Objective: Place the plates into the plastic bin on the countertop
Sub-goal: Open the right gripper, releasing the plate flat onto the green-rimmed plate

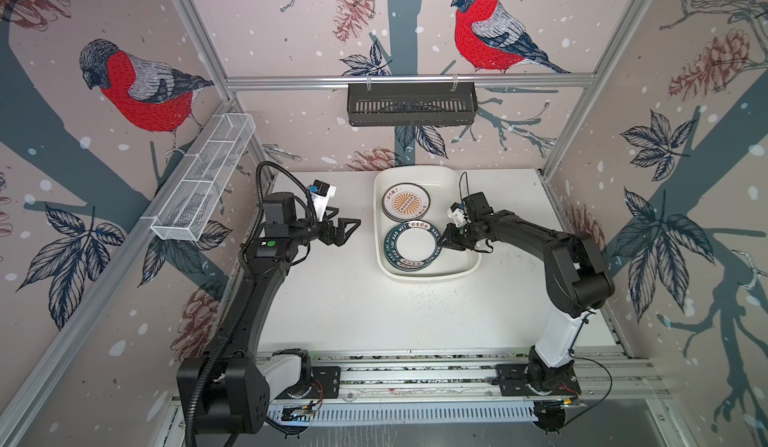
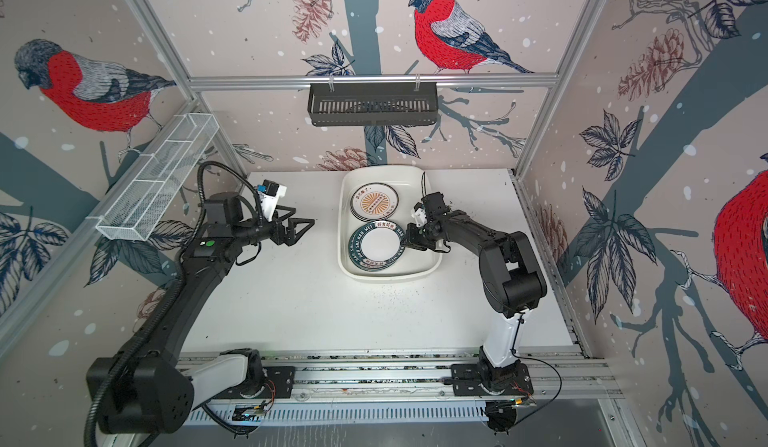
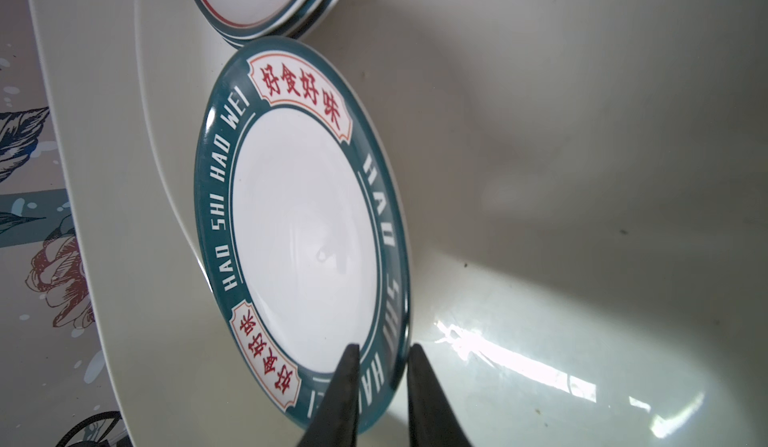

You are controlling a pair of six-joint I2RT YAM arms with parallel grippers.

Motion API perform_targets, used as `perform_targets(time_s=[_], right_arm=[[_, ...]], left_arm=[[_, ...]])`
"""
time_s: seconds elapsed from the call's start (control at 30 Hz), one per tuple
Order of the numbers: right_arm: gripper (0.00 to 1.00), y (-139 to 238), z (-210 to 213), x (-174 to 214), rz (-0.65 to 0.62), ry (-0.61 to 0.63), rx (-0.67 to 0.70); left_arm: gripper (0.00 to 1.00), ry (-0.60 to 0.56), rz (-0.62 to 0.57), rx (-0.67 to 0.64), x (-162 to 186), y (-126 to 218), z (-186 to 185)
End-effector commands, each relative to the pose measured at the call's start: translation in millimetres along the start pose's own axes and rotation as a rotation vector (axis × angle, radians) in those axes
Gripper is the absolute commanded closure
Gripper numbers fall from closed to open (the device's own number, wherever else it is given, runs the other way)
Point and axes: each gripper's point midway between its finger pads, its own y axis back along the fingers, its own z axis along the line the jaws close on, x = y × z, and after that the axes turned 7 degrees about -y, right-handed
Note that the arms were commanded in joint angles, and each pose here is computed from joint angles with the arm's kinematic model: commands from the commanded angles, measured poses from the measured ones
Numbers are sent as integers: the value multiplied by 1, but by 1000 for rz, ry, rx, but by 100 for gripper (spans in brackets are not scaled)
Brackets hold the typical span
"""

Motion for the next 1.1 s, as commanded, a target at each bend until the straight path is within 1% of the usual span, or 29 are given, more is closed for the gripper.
perform_targets(time_s=[0.0,0.53,0.7,0.83,1.07], right_arm=[[77,-2,-4,5,11,14,24],[78,-1,1,6,1,32,14],[77,2,4,3,-19,42,12],[77,14,13,-9,-81,60,-1],[77,48,44,-48,-293,88,-109]], left_arm=[[6,-26,-13,25,-3,0,-5],[5,-28,-16,22,-4,0,-5],[4,-40,-14,9,-5,1,-3],[3,-38,-8,-20,-4,2,1],[3,-46,15,-126,-2,2,21]])
